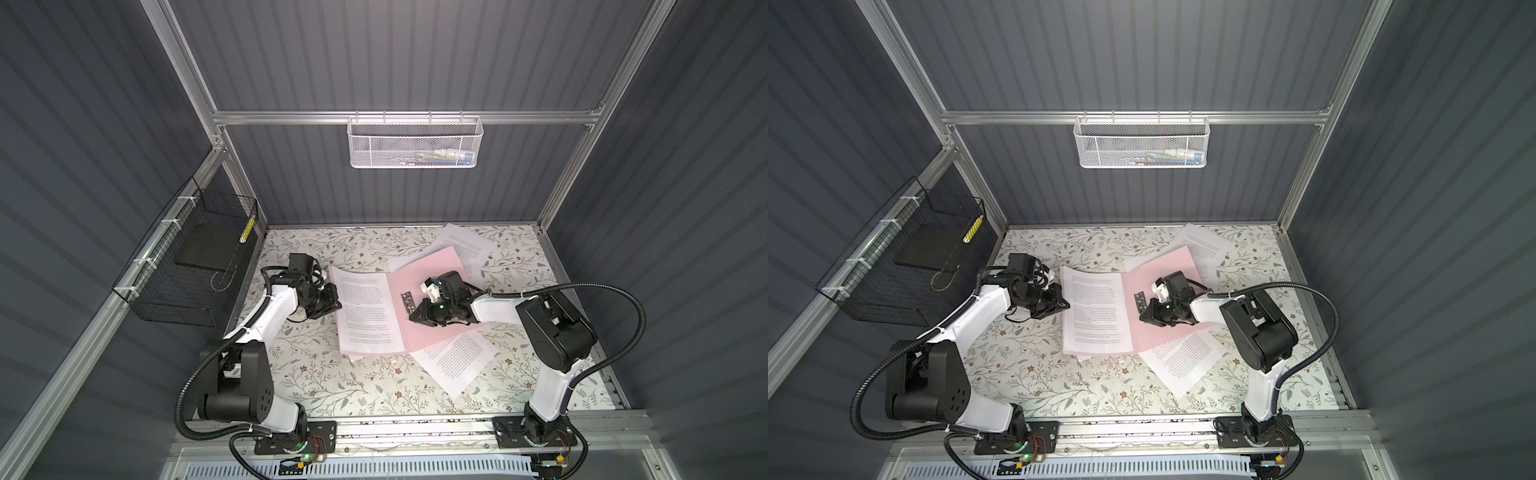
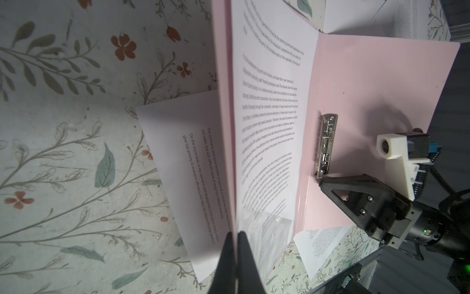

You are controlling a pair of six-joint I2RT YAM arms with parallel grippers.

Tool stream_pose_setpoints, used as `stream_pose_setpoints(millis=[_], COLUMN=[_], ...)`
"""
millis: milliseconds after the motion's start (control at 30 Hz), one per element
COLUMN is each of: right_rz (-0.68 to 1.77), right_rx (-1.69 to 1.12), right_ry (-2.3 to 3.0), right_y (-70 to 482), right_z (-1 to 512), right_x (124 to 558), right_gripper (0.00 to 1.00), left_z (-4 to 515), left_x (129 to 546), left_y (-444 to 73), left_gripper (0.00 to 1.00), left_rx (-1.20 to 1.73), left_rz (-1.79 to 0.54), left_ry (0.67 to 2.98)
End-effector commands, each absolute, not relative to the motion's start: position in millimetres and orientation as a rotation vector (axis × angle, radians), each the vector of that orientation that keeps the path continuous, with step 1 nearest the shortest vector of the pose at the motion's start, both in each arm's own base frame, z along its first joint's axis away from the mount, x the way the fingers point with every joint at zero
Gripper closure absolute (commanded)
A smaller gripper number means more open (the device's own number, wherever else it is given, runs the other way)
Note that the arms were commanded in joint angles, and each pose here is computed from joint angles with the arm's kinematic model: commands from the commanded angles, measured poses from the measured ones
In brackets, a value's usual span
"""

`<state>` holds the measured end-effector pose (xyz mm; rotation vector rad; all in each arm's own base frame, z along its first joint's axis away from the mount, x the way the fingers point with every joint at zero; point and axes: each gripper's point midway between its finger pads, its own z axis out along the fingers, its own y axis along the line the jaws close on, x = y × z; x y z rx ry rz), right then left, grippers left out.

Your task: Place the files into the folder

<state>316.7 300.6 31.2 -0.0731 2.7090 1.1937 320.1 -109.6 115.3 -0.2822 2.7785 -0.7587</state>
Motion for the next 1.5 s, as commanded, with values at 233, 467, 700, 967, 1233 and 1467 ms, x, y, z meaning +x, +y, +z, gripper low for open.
stream_pose_setpoints(millis=[233,467,700,967,1233,1467], right_rz=[1.119,1.251,1.260,1.258,1.240,1.217], right_rx=[-0.019,0.041,0.077,0.088,0.063,0.065], right_ry=[2.757,2.713,2.704,2.713,2.718,2.730], right_y=[298,300,295,293,290,288], right_z=[17,25,26,21,15,5], right_x=[320,322,328,324,319,319], right_gripper=[0.88,0.82,0.85,0.88,0.91,1.00], left_z=[112,110,110,110,112,117], left_x=[305,303,302,302,303,302], left_y=[-115,-111,-111,-111,-110,-108], left_gripper=[1.00,1.00,1.00,1.00,1.00,1.00], left_rx=[-0.271,-0.269,-0.266,-0.271,-0.278,-0.265], left_rz=[-0.802,-0.765,-0.760,-0.769,-0.758,-0.735], left_ry=[2.809,2.824,2.824,2.822,2.821,2.822])
